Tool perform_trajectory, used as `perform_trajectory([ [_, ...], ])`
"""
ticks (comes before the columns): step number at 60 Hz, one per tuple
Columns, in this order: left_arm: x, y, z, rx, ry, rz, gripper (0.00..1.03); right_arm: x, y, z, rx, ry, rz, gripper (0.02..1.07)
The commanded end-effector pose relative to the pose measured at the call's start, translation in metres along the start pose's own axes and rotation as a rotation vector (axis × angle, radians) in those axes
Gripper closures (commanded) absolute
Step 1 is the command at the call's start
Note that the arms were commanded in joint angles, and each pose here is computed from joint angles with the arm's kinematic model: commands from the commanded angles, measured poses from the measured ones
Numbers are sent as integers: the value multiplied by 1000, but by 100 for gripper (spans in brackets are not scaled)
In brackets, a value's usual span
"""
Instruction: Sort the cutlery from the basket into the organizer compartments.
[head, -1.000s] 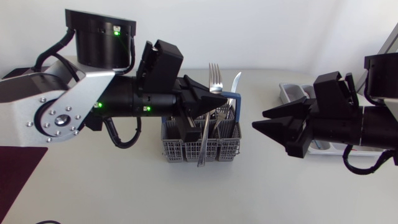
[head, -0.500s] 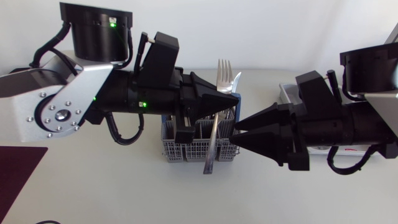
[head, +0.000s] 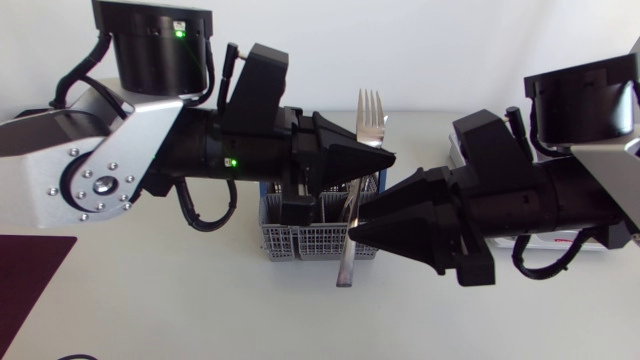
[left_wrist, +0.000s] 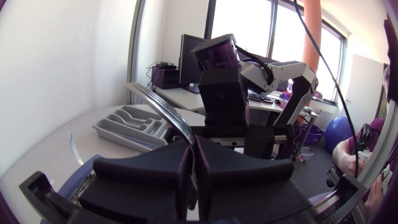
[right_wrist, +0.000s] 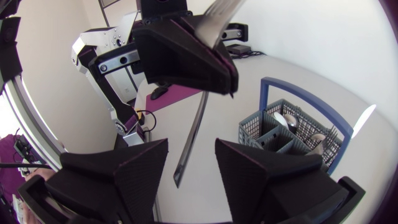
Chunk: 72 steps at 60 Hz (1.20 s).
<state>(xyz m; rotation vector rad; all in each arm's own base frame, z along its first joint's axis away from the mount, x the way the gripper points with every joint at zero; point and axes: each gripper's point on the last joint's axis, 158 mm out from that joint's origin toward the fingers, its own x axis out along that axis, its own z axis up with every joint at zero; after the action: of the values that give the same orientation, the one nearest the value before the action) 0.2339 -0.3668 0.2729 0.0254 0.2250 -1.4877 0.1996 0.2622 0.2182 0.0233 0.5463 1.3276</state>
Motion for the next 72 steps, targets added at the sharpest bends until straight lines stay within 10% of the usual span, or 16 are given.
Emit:
perform_trajectory([
  [1,4,-3,9,-2,-19,-29,100,2,3,10,9,-12,19,63],
  [20,7,-8,12,-8,-25,-44,100,6,9,9,-3,-6,39,97],
  [41,6,-6,11,-12,-24,-41,99,4,8,4,3,-4,40,101],
  [72,4,0,8,-34,-14,-28,23,2,11,-1,1,3,39,101],
])
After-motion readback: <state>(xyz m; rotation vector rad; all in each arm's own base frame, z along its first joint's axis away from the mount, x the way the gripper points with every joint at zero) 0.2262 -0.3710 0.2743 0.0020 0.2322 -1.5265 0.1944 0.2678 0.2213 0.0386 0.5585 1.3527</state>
